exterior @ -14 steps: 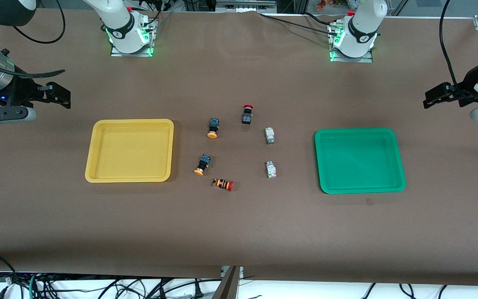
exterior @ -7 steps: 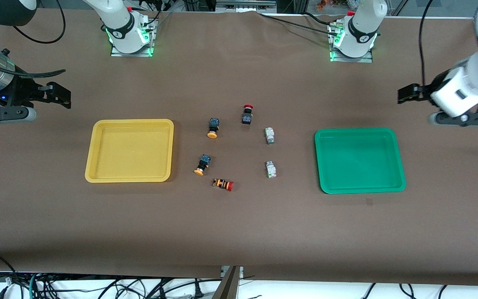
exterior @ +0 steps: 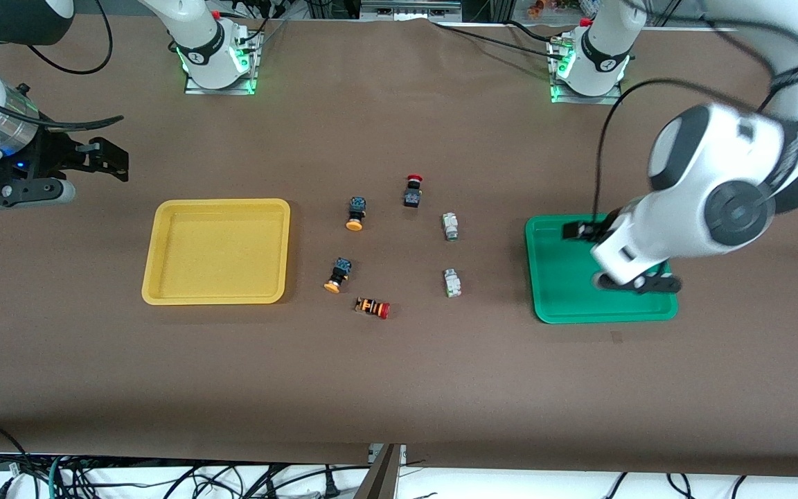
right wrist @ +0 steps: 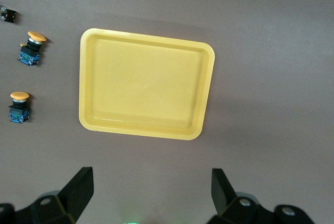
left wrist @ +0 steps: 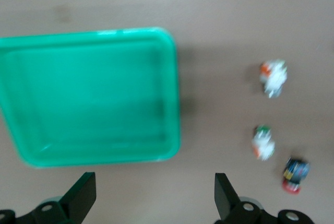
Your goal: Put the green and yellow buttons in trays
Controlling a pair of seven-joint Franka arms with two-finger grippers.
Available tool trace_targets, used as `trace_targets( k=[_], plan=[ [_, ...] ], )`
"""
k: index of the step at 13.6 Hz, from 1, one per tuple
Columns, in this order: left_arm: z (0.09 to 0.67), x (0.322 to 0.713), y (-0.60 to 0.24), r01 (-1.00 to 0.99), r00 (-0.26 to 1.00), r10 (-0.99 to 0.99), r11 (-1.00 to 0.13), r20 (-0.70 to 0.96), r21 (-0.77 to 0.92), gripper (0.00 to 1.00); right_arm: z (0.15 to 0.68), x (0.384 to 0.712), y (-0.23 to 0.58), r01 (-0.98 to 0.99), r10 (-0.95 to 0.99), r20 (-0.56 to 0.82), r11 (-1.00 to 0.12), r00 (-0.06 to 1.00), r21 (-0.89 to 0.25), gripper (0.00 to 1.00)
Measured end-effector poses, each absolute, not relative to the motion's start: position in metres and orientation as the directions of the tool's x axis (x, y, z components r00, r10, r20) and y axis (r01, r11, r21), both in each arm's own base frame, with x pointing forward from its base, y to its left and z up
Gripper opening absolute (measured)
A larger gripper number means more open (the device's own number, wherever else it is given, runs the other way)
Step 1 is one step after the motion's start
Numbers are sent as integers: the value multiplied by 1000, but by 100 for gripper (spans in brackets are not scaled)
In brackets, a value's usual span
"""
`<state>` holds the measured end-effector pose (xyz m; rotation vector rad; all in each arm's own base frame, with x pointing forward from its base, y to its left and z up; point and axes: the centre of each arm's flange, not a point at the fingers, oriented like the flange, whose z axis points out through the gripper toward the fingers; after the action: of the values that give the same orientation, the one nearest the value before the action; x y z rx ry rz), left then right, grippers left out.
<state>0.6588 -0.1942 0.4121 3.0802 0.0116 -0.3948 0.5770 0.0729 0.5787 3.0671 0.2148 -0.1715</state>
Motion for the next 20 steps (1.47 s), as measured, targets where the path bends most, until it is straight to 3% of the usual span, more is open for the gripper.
trace_targets(
  k=[2, 7, 9, 14, 15, 20],
  plan=[
    [372, 671, -246, 67, 978, 56, -997, -201, 47, 100, 560, 584, 74, 144, 135, -146, -988, 980, 54, 100],
    [292, 658, -347, 117, 986, 106, -990, -132, 83, 100, 486, 615, 89, 143, 138, -205, -990, 969, 11, 100],
    [258, 655, -360, 131, 985, 120, -987, -124, 92, 100, 445, 628, 117, 57, 65, -215, -997, 974, -46, 100],
    [186, 637, -382, 117, 988, 106, -988, -108, 99, 100, 360, 635, 218, -62, -56, -196, -998, 979, -25, 100],
    [182, 635, -383, 104, 990, 95, -991, -104, 84, 93, 345, 632, 245, -86, -81, -181, -996, 980, -20, 100],
    [182, 635, -381, 90, 992, 84, -994, -93, 65, 38, 279, 610, 342, -159, -155, -104, -987, 982, -30, 100]
  ],
)
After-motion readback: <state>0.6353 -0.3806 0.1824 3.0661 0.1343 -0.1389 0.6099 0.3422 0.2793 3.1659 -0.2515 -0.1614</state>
